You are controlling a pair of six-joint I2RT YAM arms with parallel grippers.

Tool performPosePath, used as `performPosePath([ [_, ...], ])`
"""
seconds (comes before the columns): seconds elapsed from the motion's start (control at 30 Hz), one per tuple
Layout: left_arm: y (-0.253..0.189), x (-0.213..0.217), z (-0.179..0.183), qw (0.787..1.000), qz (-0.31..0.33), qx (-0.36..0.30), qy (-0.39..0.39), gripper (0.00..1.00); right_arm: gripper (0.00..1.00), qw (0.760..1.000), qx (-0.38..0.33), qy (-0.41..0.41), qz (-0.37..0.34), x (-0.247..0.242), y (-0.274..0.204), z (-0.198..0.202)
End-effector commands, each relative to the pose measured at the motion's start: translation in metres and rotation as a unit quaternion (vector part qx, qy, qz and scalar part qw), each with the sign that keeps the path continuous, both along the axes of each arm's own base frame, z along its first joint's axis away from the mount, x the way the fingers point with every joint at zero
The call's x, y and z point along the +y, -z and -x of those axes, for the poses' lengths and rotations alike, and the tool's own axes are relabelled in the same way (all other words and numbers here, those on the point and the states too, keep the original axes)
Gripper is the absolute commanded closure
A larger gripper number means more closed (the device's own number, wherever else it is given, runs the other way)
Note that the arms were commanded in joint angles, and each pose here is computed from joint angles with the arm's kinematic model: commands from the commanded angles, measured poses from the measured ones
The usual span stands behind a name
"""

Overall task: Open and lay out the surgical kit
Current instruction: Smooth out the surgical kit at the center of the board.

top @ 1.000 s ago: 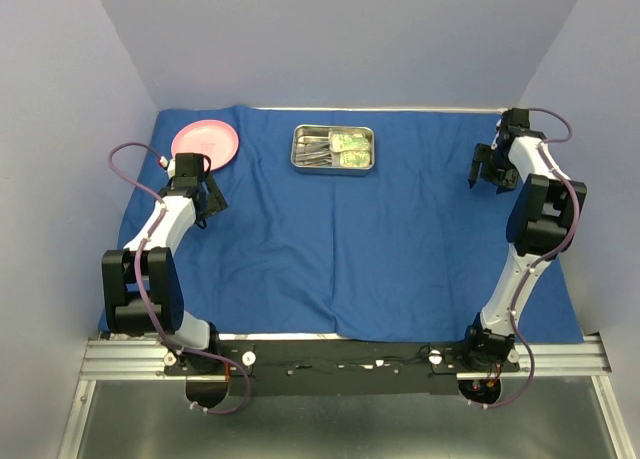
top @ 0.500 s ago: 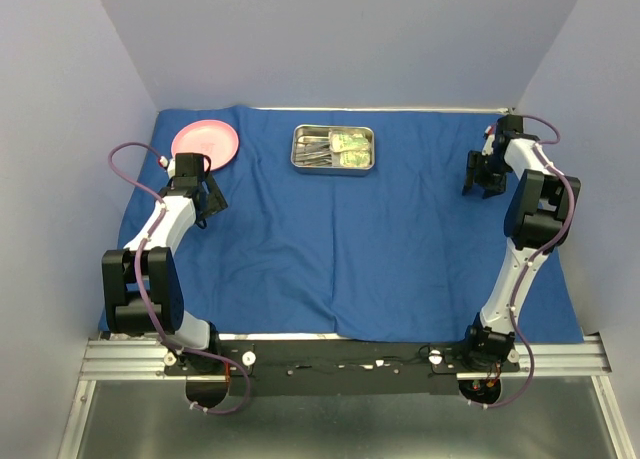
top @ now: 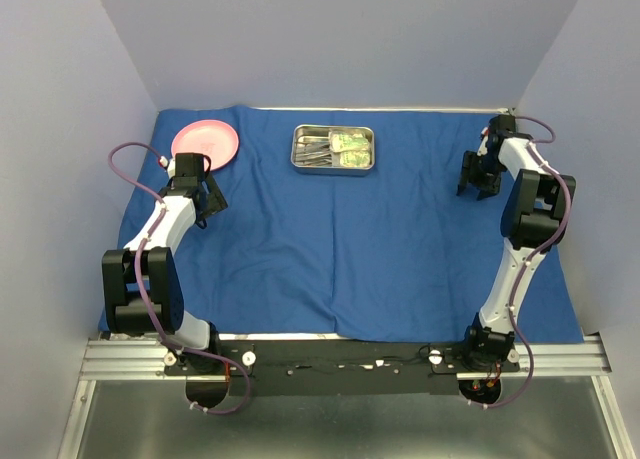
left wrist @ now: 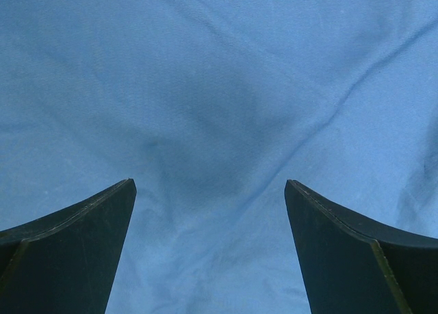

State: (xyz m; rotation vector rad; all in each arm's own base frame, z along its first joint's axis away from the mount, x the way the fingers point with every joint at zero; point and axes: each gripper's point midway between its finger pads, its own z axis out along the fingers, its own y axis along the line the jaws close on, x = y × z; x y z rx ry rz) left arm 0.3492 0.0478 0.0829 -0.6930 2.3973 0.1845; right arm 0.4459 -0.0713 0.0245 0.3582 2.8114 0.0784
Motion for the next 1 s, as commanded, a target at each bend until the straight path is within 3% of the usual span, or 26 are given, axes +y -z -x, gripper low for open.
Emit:
performPosePath([
  [0.0,-0.010,0.002,-0.010,1.000,-0.001,-0.021,0.000,0.01,0.31,0.998,-0.001,-0.023,0.064,-0.025,-0.008,0.004],
  [0.13,-0.008,-0.001,-0.011,1.000,0.004,-0.020,0.003,0.01,0.31,0.997,-0.041,-0.052,0.045,-0.038,-0.018,-0.001],
  [0.43,0.005,0.003,-0.007,1.000,-0.002,-0.008,-0.005,0.01,0.31,0.993,-0.060,-0.102,0.015,-0.063,-0.008,-0.007],
  [0.97,-0.004,0.014,-0.003,0.999,-0.027,-0.005,-0.026,0.01,0.31,0.988,-0.077,-0.132,0.026,-0.097,0.011,-0.028],
])
